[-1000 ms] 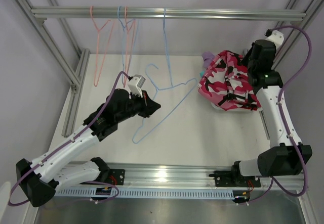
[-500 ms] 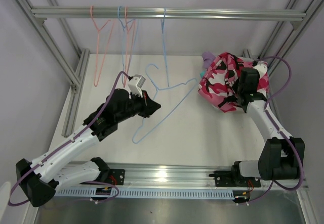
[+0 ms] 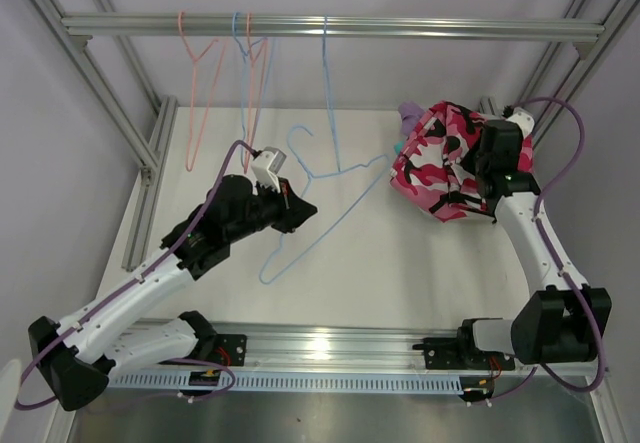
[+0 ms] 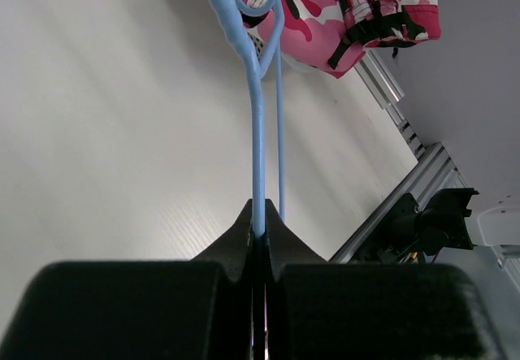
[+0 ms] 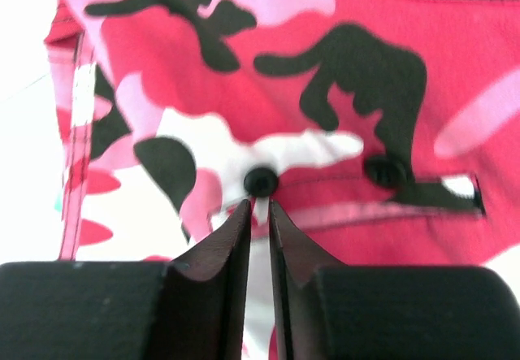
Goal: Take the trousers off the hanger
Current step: Place the trousers in the bin, then place the hanger at the clothesline.
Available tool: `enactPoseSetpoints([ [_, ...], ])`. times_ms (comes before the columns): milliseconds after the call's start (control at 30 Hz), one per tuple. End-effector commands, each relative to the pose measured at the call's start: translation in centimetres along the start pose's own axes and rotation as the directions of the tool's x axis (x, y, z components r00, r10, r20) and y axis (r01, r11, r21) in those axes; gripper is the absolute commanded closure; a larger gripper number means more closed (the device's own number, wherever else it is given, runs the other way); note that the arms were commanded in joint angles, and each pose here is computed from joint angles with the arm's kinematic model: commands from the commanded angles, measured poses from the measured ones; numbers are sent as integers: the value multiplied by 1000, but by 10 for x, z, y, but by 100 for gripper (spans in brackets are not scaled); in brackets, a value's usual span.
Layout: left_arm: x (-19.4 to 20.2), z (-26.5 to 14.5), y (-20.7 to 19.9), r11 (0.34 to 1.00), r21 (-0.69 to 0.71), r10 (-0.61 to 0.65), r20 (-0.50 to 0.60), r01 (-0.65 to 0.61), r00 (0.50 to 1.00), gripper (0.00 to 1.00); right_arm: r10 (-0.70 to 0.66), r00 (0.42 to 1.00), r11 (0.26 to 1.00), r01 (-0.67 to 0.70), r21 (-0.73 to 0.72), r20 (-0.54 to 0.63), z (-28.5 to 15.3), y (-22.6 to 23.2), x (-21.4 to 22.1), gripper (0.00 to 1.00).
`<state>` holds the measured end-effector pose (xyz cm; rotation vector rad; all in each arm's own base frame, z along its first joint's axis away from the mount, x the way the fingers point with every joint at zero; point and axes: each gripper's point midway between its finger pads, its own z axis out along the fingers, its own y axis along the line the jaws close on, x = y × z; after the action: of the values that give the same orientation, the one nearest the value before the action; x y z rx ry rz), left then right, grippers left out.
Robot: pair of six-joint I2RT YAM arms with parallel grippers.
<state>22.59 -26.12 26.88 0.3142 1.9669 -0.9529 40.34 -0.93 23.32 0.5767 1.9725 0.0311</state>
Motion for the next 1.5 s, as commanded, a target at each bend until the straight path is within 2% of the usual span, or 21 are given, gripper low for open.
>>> enactPoseSetpoints([
  [0,-31,-18,-26,996,73,48,90,-54,995,99,12,1000,997,-11,-72,2,-32,14,-7,82],
  [133,-36,-24,-30,992,54,105,93,-110,990,99,16,999,987,-10,-161,39,-67,37,-17,74],
  [267,-25,-25,-41,986,47,156,36,-157,987,99,-34,998,975,44,-218,49,-106,66,-20,68],
  [433,-28,-42,-66,982,120,146,3,-146,989,99,-81,996,946,88,-311,37,-147,98,-16,73],
  [567,-47,-60,-70,986,100,127,67,-134,990,100,-22,999,894,37,-446,38,-185,116,-28,80],
  [667,-69,-68,-64,991,30,123,138,-129,983,100,26,1000,803,-22,-595,-3,-216,137,-30,80],
  [733,-79,-70,-65,992,7,119,167,-122,979,99,53,996,684,-86,-725,-67,-240,162,-28,78],
  [800,-95,-71,-63,992,-39,124,220,-118,968,100,41,989,590,-139,-795,-142,-255,178,-15,78],
  [833,-95,-65,-64,991,-53,131,216,-122,968,100,75,983,516,-181,-837,-167,-266,192,-20,77],
  [900,-107,-63,-64,988,-93,141,247,-122,959,100,59,974,425,-223,-877,-219,-278,208,-10,77],
  [1033,-109,-48,-72,982,-125,168,246,-141,955,100,42,967,334,-251,-909,-251,-297,230,1,72],
  [1100,-110,-41,-78,975,-149,196,243,-163,950,100,11,964,256,-260,-931,-266,-312,244,4,68],
  [1167,-108,-31,-79,967,-171,224,225,-188,948,99,-5,963,214,-264,-941,-271,-321,252,6,63],
  [1333,-106,-24,-85,961,-174,248,214,-212,945,100,-26,965,158,-254,-954,-261,-337,269,5,59],
  [1467,-105,-22,-86,960,-173,253,211,-218,944,99,-28,966,155,-249,-956,-256,-340,274,8,58],
])
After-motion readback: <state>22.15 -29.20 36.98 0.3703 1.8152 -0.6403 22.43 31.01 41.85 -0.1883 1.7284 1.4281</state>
